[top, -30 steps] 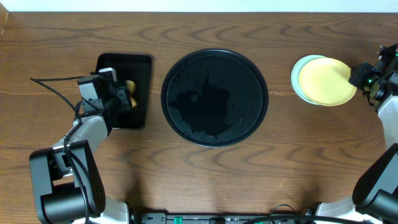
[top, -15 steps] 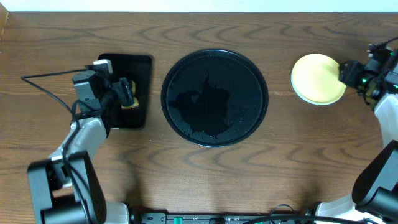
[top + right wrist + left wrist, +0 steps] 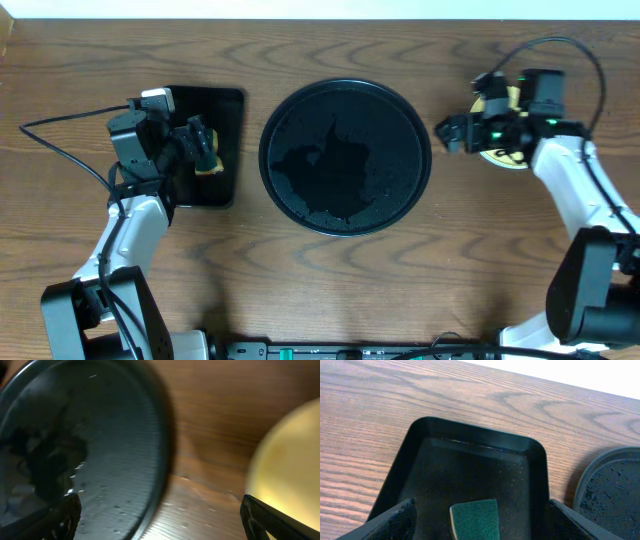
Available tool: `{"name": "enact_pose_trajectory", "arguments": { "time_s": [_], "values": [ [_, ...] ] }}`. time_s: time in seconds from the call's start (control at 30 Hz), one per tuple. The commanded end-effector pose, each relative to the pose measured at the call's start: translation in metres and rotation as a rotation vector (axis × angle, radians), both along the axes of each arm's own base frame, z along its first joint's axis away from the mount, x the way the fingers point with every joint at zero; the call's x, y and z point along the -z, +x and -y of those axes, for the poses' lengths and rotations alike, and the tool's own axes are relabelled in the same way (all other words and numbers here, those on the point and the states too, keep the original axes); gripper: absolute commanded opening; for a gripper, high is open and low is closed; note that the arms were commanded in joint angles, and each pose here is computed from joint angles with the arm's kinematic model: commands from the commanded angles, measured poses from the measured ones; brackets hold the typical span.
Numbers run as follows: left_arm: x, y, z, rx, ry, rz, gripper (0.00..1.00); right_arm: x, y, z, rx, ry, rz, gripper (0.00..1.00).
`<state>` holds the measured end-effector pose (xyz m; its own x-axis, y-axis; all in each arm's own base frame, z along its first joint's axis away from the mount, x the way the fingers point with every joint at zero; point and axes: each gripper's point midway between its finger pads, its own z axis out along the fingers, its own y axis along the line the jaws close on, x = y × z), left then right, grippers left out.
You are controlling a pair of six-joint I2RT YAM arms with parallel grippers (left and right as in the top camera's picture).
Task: Clean dirty plates on tray and stack at the side
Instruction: 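Release the yellow plate and withdraw the right gripper toward the front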
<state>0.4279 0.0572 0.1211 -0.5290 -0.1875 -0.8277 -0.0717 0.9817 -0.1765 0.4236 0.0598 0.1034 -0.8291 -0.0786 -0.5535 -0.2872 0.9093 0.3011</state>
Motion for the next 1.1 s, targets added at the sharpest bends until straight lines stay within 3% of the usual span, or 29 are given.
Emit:
{"name": "enact_pose_trajectory", "arguments": {
  "time_s": [0.0, 0.9, 1.07],
  "values": [
    [-0.003, 0.001, 0.000, -0.002, 0.007, 0.007, 0.82, 0.000, 0.000, -0.018, -0.061, -0.008, 0.011, 0.99],
    [-0.003, 0.001, 0.000, -0.002, 0.007, 0.007, 0.82, 0.002, -0.006, -0.036, -0.106, -0.008, 0.003, 0.99],
    [-0.003, 0.001, 0.000, -0.002, 0.007, 0.007, 0.83, -0.027, -0.017, -0.036, -0.106, -0.007, 0.041, 0.99]
  ]
}}
